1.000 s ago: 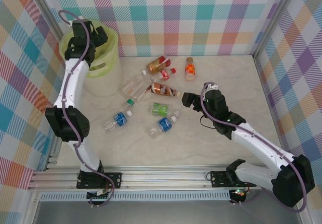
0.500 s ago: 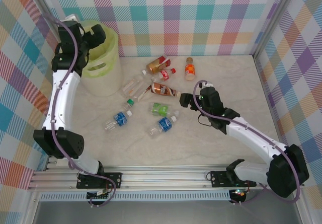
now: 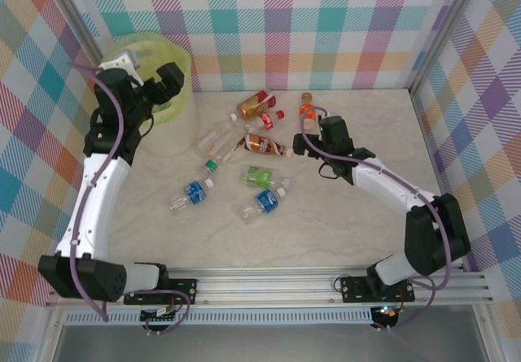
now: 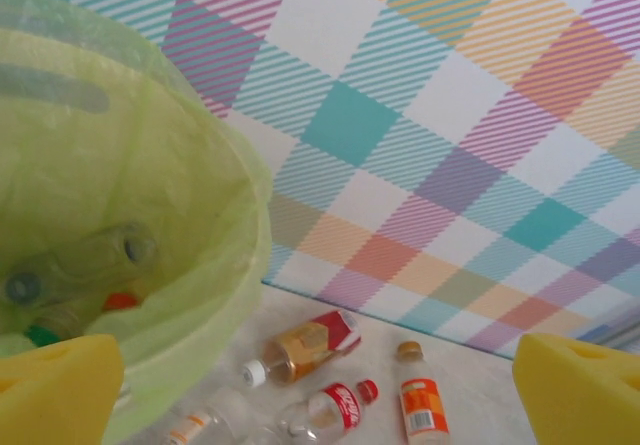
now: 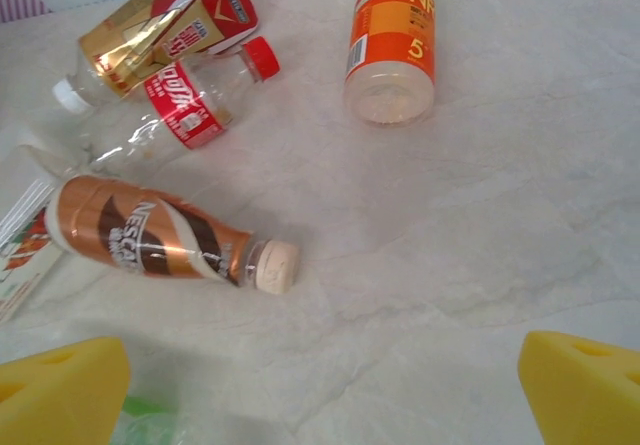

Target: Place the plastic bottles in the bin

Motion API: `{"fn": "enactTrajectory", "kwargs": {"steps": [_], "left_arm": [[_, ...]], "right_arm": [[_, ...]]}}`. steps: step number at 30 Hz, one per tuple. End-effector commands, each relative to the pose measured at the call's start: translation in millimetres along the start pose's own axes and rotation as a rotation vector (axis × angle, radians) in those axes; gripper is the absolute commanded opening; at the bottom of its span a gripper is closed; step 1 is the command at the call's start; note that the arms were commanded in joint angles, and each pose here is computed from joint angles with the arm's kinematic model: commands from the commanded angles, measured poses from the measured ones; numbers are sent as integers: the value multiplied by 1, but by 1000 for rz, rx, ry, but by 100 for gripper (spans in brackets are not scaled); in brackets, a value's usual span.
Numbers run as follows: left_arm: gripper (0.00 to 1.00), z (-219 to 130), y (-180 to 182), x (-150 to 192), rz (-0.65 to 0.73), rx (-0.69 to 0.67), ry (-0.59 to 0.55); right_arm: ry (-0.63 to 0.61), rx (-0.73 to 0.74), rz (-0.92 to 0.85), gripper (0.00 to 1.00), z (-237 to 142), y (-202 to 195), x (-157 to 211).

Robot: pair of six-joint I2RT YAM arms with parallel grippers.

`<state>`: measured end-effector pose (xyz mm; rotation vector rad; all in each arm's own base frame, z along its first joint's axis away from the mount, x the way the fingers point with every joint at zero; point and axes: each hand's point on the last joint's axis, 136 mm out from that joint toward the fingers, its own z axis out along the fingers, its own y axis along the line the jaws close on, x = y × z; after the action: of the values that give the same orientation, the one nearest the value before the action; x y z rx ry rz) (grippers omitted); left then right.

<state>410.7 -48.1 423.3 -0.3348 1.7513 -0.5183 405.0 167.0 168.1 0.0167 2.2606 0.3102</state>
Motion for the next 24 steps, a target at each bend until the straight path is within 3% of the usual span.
{"fn": "enactTrajectory", "kwargs": {"steps": [1,10,15,24], "left_arm": [[100,-27,-26,-3,-59,139,-36],[100,-58,17,60,-123,37,40],[100,-52,33,99,-151,-9,180],[100,-53,50,110,-148,-75,182]], "right_arm": [[5,-38,-45,100,13,4,-16],[209,-105,-19,100,84,16,-16],[219,178,42,100,125,-31,-17],[338,165,-37,99,178,-45,-16]]}}
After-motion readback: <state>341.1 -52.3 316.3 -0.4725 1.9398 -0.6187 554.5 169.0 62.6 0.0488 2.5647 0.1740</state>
